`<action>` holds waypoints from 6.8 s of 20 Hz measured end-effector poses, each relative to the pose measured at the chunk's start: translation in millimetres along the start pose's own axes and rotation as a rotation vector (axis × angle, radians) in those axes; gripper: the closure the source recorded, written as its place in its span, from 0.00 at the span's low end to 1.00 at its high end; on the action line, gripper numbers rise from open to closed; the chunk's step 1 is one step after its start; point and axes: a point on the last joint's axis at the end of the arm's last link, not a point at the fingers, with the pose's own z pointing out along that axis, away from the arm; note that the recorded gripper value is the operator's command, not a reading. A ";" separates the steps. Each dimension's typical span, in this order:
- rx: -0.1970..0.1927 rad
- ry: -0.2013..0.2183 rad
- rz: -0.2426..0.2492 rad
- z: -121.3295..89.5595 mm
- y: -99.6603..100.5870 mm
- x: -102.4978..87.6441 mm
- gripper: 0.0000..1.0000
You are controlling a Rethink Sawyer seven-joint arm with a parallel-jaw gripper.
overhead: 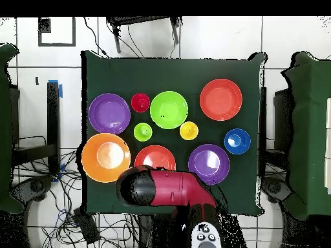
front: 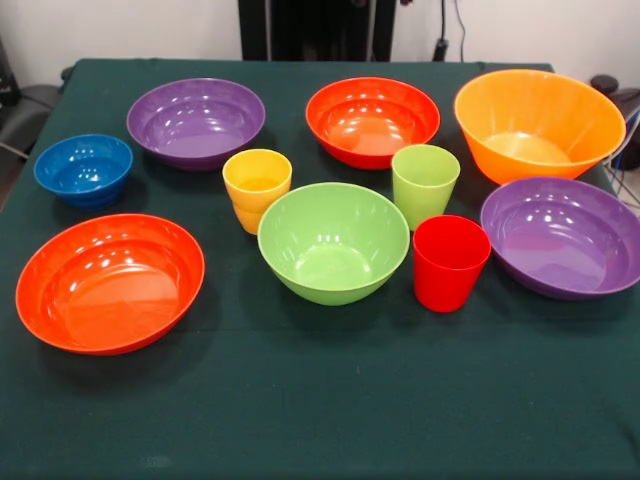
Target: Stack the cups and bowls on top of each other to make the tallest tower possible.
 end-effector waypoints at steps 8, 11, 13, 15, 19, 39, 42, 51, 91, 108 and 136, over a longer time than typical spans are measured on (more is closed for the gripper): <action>-0.003 0.046 -0.030 31.6 -13.8 4.2 0.00; -0.003 0.054 -0.041 37.8 -16.9 5.0 0.00; -0.002 0.057 -0.054 41.8 -17.3 4.3 0.00; -0.001 0.056 -0.065 44.4 -17.5 2.3 0.00; -0.005 0.054 -0.078 50.7 -20.9 -3.6 0.00; 0.002 -0.008 -0.112 83.3 -64.1 -56.2 0.00; 0.013 -0.016 -0.124 85.4 -67.8 -69.2 0.00; 0.039 -0.024 -0.160 85.6 -77.3 -109.8 0.00; 0.076 -0.092 -0.263 107.7 -110.4 -133.0 0.00; 0.059 -0.040 -0.300 120.6 -99.5 -102.5 0.00; 0.051 -0.045 -0.306 139.5 -120.0 -90.6 0.00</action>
